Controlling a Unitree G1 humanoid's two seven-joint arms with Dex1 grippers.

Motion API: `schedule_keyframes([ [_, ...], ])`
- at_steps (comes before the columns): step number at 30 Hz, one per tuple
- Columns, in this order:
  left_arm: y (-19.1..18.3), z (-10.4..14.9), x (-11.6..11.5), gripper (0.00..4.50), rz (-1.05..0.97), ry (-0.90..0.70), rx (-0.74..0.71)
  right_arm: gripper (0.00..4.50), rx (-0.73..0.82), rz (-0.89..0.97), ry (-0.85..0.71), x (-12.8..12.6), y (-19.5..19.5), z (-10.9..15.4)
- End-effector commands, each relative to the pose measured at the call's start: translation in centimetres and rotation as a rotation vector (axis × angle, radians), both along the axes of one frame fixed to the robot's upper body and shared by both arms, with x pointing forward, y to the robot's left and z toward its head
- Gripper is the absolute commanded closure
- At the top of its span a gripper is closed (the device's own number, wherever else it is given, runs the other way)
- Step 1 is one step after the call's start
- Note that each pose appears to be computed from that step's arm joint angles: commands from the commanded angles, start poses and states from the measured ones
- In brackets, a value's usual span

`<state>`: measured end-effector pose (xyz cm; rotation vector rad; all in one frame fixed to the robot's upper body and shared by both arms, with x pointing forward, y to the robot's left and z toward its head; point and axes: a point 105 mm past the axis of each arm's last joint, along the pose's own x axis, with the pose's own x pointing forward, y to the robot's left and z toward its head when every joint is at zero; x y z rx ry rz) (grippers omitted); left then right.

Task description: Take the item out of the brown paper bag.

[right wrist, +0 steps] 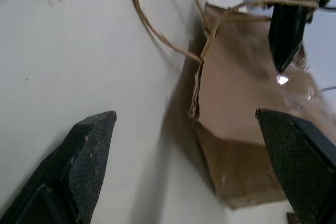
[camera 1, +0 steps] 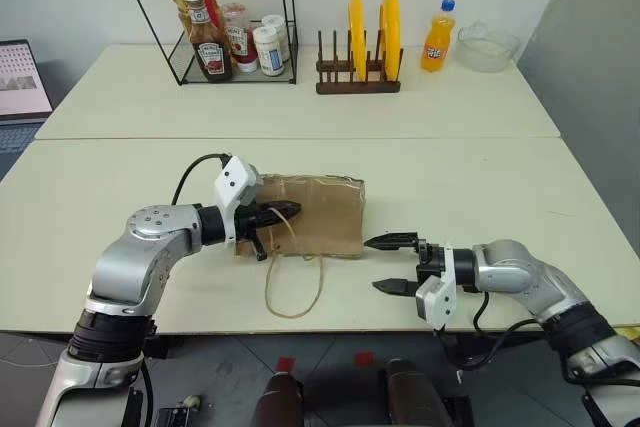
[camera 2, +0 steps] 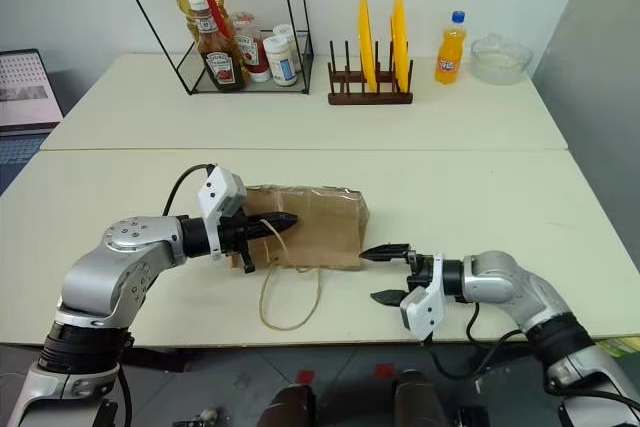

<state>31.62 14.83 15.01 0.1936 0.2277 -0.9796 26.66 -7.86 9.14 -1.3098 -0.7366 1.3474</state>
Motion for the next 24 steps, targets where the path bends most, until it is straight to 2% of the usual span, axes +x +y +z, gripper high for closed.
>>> schedule_keyframes([
  [1,0.0,1.8,0.3,4.47,0.017,-0.041,-0.046,0.00,-0.019,0.100,-0.039,-1.1,1.2,-1.5],
  [4,0.0,2.2,0.4,4.47,0.031,-0.031,-0.069,0.00,-0.038,0.144,-0.103,-1.0,2.5,-2.0],
  [9,-0.1,2.4,0.2,4.47,0.037,-0.023,-0.079,0.00,-0.137,0.141,-0.218,0.7,4.3,-3.8],
  [15,-0.2,2.7,0.1,4.47,0.042,-0.019,-0.091,0.00,-0.161,0.153,-0.308,2.0,6.2,-4.5],
  [19,0.0,2.7,0.1,4.47,0.053,-0.016,-0.096,0.00,-0.149,0.168,-0.342,2.5,7.0,-4.7],
  [24,0.1,3.0,0.2,4.47,0.068,-0.003,-0.121,0.00,-0.060,0.215,-0.396,1.9,8.5,-3.8],
])
